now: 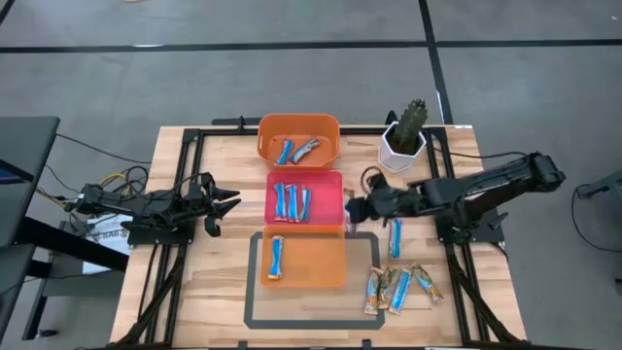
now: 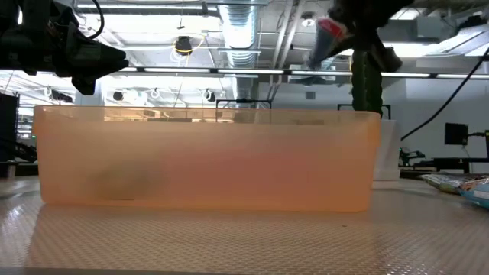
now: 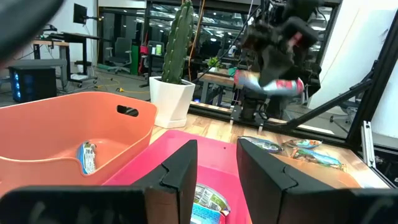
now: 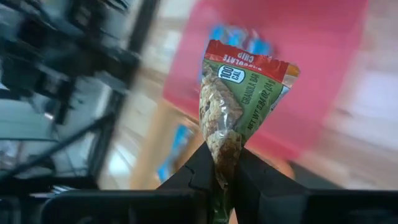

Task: Pick and place Granola Bars by type
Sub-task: Put the red granola bar into the red bin

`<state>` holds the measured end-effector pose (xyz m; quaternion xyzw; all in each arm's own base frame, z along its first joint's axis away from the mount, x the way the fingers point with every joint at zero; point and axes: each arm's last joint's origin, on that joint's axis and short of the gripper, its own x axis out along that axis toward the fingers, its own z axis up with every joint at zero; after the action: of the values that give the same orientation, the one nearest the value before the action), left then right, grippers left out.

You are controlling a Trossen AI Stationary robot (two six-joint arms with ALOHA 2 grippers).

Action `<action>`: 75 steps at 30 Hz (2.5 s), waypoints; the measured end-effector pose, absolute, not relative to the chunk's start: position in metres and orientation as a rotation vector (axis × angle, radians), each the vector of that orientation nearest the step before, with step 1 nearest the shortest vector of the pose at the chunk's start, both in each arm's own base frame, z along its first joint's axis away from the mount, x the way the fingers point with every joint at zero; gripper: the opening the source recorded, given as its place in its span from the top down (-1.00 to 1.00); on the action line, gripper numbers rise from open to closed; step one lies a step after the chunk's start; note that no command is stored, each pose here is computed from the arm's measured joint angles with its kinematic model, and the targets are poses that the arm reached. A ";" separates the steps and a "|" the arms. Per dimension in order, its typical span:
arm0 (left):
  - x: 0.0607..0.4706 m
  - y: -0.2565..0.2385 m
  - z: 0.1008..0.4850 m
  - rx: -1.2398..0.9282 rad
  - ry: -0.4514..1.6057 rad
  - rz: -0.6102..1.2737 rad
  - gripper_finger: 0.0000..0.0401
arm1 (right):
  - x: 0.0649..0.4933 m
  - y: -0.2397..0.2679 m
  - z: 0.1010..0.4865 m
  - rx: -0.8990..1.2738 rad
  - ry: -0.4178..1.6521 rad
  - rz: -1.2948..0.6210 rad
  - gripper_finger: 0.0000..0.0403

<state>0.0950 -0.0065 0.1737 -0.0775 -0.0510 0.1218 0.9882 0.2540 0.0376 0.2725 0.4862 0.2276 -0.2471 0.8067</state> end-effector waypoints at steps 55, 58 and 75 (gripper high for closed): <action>0.095 -0.007 0.173 -0.154 -0.097 0.243 0.48 | 0.378 -0.043 0.196 0.903 0.892 -0.676 0.86; 0.096 -0.007 0.173 -0.152 -0.092 0.245 0.48 | 0.379 -0.042 0.190 0.899 0.913 -0.682 0.86; 0.096 -0.007 0.173 -0.152 -0.092 0.245 0.48 | 0.381 -0.045 0.176 0.898 0.954 -0.717 0.71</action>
<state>0.0958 -0.0067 0.1730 -0.0759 -0.0460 0.1218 0.9886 0.3807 -0.0449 0.1758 0.4085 0.4340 -0.3261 0.7338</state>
